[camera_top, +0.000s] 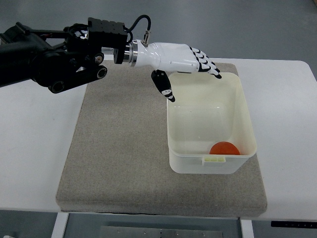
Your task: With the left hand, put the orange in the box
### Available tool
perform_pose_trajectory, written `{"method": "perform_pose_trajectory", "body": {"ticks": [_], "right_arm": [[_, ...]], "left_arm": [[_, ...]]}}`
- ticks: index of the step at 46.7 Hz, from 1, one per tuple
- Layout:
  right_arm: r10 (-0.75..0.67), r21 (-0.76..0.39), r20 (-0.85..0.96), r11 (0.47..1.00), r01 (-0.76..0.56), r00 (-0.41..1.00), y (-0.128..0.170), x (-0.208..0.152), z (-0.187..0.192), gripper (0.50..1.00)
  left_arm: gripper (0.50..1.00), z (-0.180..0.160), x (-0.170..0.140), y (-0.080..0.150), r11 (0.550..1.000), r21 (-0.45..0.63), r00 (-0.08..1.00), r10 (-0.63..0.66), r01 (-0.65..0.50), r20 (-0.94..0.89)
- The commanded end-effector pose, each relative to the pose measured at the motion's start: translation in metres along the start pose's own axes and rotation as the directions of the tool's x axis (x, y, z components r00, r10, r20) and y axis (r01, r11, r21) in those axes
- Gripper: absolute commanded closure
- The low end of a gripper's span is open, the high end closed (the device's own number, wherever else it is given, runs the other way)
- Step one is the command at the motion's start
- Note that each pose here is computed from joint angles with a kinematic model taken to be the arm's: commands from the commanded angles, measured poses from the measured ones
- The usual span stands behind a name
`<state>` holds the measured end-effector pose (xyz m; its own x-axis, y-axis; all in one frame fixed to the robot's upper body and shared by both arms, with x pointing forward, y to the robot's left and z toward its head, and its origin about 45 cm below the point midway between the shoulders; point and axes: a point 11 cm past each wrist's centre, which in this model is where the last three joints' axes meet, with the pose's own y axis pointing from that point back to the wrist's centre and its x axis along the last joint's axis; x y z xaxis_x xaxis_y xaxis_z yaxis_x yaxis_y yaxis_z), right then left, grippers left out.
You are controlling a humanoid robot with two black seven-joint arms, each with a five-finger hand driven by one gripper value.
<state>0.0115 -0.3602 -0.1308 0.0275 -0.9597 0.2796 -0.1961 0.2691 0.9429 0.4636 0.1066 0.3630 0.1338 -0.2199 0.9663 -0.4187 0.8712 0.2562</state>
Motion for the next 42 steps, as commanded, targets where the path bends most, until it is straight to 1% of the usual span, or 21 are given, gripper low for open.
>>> {"method": "perform_pose_trajectory", "body": {"ticks": [1,7,11,18,21,30,34,38,42], "right_arm": [[0.0,-0.001,0.0,1.0,0.0,1.0,0.0,0.0,0.0,0.574],[0.0,-0.001,0.0,1.0,0.0,1.0,0.0,0.0,0.0,0.574],[0.0,0.001,0.0,1.0,0.0,1.0,0.0,0.0,-0.001,0.574],[0.0,-0.001,0.0,1.0,0.0,1.0,0.0,0.0,0.0,0.574],[0.0,-0.001,0.0,1.0,0.0,1.0,0.0,0.0,0.0,0.574],[0.0,-0.001,0.0,1.0,0.0,1.0,0.0,0.0,0.0,0.574],[0.0,-0.001,0.0,1.0,0.0,1.0,0.0,0.0,0.0,0.574],[0.0,-0.001,0.0,1.0,0.0,1.0,0.0,0.0,0.0,0.574],[0.0,-0.001,0.0,1.0,0.0,1.0,0.0,0.0,0.0,0.574]], "left_arm": [[0.514,-0.03,0.007,0.015,0.995,0.099,1.0,0.021,-0.023,0.022],[0.521,-0.067,0.009,0.04,0.972,0.23,0.998,0.04,-0.049,0.043],[0.523,-0.091,0.01,0.059,0.945,0.318,0.997,0.066,-0.079,0.05],[0.527,-0.12,-0.001,0.088,0.891,0.44,0.993,0.117,-0.111,0.013],[0.529,-0.127,-0.013,0.095,0.872,0.475,0.99,0.142,-0.115,-0.022],[0.536,-0.135,-0.055,0.1,0.819,0.553,0.942,0.289,-0.152,-0.169],[0.536,-0.137,-0.062,0.104,0.806,0.572,0.932,0.31,-0.154,-0.186],[0.516,-0.136,-0.07,0.104,0.803,0.576,0.924,0.322,-0.153,-0.205],[0.512,-0.137,-0.072,0.107,0.788,0.59,0.911,0.357,-0.175,-0.207]]}}
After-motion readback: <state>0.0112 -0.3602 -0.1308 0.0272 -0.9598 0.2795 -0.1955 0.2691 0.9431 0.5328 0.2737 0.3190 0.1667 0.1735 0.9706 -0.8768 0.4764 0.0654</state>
